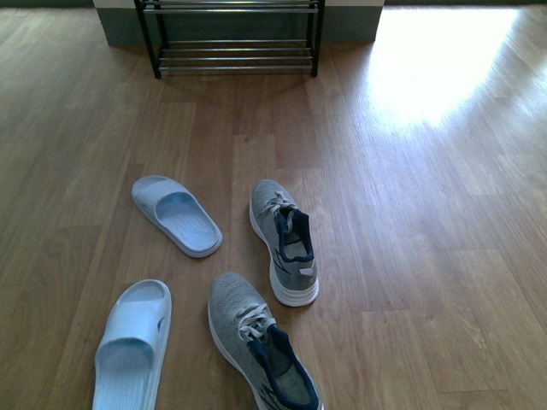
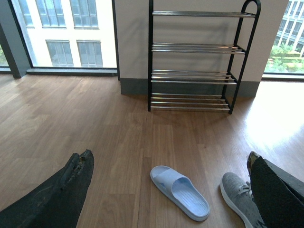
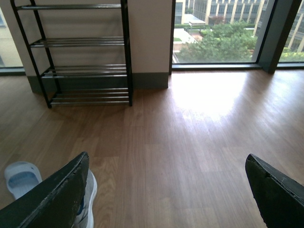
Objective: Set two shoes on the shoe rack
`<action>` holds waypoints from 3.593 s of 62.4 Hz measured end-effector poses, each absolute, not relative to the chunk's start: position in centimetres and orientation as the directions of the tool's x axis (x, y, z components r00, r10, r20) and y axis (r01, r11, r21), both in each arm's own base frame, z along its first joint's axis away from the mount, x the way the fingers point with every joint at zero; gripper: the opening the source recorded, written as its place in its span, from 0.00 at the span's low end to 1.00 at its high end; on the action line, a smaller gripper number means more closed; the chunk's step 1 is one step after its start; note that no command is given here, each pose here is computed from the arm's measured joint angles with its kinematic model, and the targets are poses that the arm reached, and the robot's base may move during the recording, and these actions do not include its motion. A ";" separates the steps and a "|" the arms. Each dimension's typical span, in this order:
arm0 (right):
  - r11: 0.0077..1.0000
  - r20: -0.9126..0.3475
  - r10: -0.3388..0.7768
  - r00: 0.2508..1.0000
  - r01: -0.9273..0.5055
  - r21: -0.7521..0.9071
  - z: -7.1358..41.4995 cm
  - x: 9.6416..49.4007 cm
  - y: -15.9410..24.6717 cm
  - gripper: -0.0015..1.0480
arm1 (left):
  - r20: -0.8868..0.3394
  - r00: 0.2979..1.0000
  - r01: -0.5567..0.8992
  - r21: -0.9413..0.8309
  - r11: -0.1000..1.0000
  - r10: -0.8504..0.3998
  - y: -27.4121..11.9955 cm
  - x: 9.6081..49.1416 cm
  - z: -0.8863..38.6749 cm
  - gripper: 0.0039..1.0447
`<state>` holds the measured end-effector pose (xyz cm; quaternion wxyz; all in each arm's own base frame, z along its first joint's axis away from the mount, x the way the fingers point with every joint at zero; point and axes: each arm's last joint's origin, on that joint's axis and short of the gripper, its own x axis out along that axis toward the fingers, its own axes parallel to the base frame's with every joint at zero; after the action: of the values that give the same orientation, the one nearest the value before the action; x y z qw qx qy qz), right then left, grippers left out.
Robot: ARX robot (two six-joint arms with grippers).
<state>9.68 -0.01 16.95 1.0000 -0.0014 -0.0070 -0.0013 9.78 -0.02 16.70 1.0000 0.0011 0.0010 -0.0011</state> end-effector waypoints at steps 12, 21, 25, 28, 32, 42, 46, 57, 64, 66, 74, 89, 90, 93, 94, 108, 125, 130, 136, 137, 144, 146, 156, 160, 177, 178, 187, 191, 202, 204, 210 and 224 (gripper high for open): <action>1.000 0.014 0.000 1.000 0.000 -0.003 17.0 9.7 0.0 0.91 | -0.358 0.924 -0.258 -0.329 0.908 0.132 -1.6 12.5 17.5 0.91; 1.000 0.014 0.000 1.000 0.000 -0.003 17.0 9.7 0.0 0.91 | -0.527 0.848 -0.261 -0.504 0.823 -0.054 -4.6 18.7 15.7 0.91; 1.000 0.014 0.000 1.000 0.000 -0.003 17.0 9.7 0.0 0.91 | -0.606 0.789 -0.284 -0.513 0.810 -0.107 -5.5 20.9 13.8 0.91; 1.000 0.014 0.000 1.000 0.000 -0.002 17.0 9.7 0.0 0.91 | -0.676 0.725 -0.318 -0.503 0.804 -0.136 -6.1 22.3 11.7 0.91; 1.000 0.014 0.000 1.000 0.000 -0.003 17.0 9.7 0.0 0.91 | -0.761 0.627 -0.373 -0.481 0.793 -0.166 -6.9 24.0 8.5 0.91; 1.000 0.014 0.000 1.000 0.000 -0.003 17.0 9.7 0.0 0.91 | -0.871 0.430 -0.414 -0.423 0.806 -0.237 -9.2 26.2 3.1 0.91; 1.000 0.014 0.000 1.000 0.000 -0.003 17.0 9.7 0.0 0.91 | -0.889 0.374 -0.409 -0.415 0.812 -0.266 -10.1 27.1 1.5 0.91; 1.000 0.014 0.000 1.000 0.000 -0.003 17.0 9.7 0.0 0.91 | -0.915 0.243 -0.404 -0.398 0.824 -0.323 -11.8 29.1 -2.2 0.91; 1.000 0.014 0.000 1.000 0.000 -0.003 17.0 9.7 0.0 0.91 | -0.921 0.193 -0.412 -0.390 0.824 -0.340 -12.8 30.3 -4.0 0.91; 1.000 0.014 0.000 1.000 0.000 -0.003 17.0 9.7 0.0 0.91 | -0.918 0.185 -0.414 -0.396 0.820 -0.350 -13.0 30.5 -4.4 0.91; 1.000 0.014 0.000 1.000 0.000 -0.003 17.0 9.7 0.0 0.91 | -0.909 0.139 -0.418 -0.413 0.809 -0.392 -13.9 31.5 -5.9 0.91; 1.000 0.014 0.000 1.000 0.000 -0.003 17.0 9.7 0.0 0.91 | -0.916 0.012 -0.461 -0.360 0.811 -0.400 -14.5 32.3 -8.6 0.91; 1.000 0.014 0.000 1.000 0.000 -0.003 17.0 9.7 0.0 0.91 | -0.915 0.008 -0.462 -0.361 0.810 -0.404 -14.5 32.3 -8.7 0.91; 1.000 0.014 0.000 1.000 0.000 -0.002 17.0 9.7 0.0 0.91 | -0.911 -0.008 -0.468 -0.360 0.807 -0.412 -14.6 32.6 -9.1 0.91; 1.000 0.014 0.000 1.000 0.000 -0.002 17.0 9.7 0.0 0.91 | -0.911 -0.014 -0.470 -0.358 0.807 -0.413 -14.7 32.7 -9.3 0.91; 1.000 0.014 0.000 1.000 0.000 -0.003 17.0 9.7 0.0 0.91 | -0.903 -0.096 -0.470 -0.330 0.819 -0.418 -15.5 33.8 -11.2 0.91; 1.000 0.014 0.000 1.000 0.000 -0.003 17.0 9.7 0.0 0.91 | -0.895 -0.139 -0.422 -0.334 0.843 -0.424 -16.5 34.7 -13.3 0.91; 1.000 0.014 0.000 1.000 0.000 -0.002 17.0 9.7 0.0 0.91 | -0.891 -0.142 -0.405 -0.345 0.847 -0.431 -16.9 34.6 -14.0 0.91; 1.000 0.014 0.000 1.000 0.000 -0.003 17.0 9.7 0.0 0.91 | -0.903 -0.157 -0.384 -0.319 0.867 -0.401 -17.1 34.3 -14.6 0.75; 1.000 0.014 0.000 1.000 0.000 -0.003 17.0 9.7 0.0 0.91 | -0.903 -0.157 -0.380 -0.318 0.869 -0.399 -17.1 34.3 -14.6 0.72; 1.000 0.014 0.000 1.000 0.000 -0.002 17.0 9.7 0.0 0.91 | -0.904 -0.157 -0.377 -0.317 0.870 -0.397 -17.1 34.2 -14.7 0.57; 1.000 0.014 0.000 1.000 0.000 -0.002 17.0 9.7 0.0 0.91 | -0.909 -0.153 -0.372 -0.310 0.875 -0.388 -17.0 34.3 -14.7 0.51; 1.000 0.014 0.000 1.000 0.000 -0.002 17.0 9.7 0.0 0.91 | -0.914 -0.149 -0.356 -0.306 0.883 -0.377 -17.0 34.3 -14.8 0.28; 1.000 0.014 0.000 1.000 0.000 -0.003 17.0 9.7 0.0 0.91 | -0.914 -0.148 -0.353 -0.307 0.884 -0.377 -17.0 34.3 -14.7 0.18; 1.000 0.014 0.000 1.000 0.000 -0.003 17.0 9.7 0.0 0.91 | -0.935 -0.111 -0.334 -0.285 0.898 -0.338 -16.6 34.4 -14.3 0.01; 1.000 0.014 0.000 1.000 0.000 -0.003 17.0 9.7 0.0 0.91 | -0.939 -0.102 -0.329 -0.281 0.902 -0.330 -16.5 34.4 -14.1 0.01; 1.000 0.014 0.000 1.000 0.000 -0.003 17.0 9.7 0.0 0.91 | -0.971 0.005 -0.318 -0.229 0.920 -0.240 -14.5 34.9 -12.0 0.01; 1.000 0.014 0.000 1.000 0.000 -0.003 17.0 9.7 0.0 0.91 | -0.976 0.066 -0.330 -0.219 0.918 -0.209 -13.1 35.2 -10.2 0.01; 1.000 0.014 0.000 1.000 0.000 -0.002 17.0 9.7 0.0 0.91 | -0.948 0.304 -0.314 -0.188 0.931 -0.089 -9.8 35.9 -2.8 0.01; 1.000 0.014 0.000 1.000 0.000 -0.002 17.0 9.7 0.0 0.91 | -0.933 0.353 -0.301 -0.181 0.936 -0.067 -9.4 35.8 -1.1 0.01; 1.000 0.014 0.000 1.000 0.000 -0.002 17.0 9.7 0.0 0.91 | -0.881 0.473 -0.289 -0.174 0.941 -0.017 -8.1 34.7 3.7 0.01; 1.000 0.014 0.000 1.000 0.000 -0.003 17.0 9.7 0.0 0.91 | -0.757 0.635 -0.318 -0.073 0.945 0.155 -5.2 27.9 11.8 0.01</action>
<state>9.67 0.00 16.96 1.0000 -0.0014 -0.0072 0.0000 27.89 -5.20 11.78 0.8986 -0.0999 0.4064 0.1317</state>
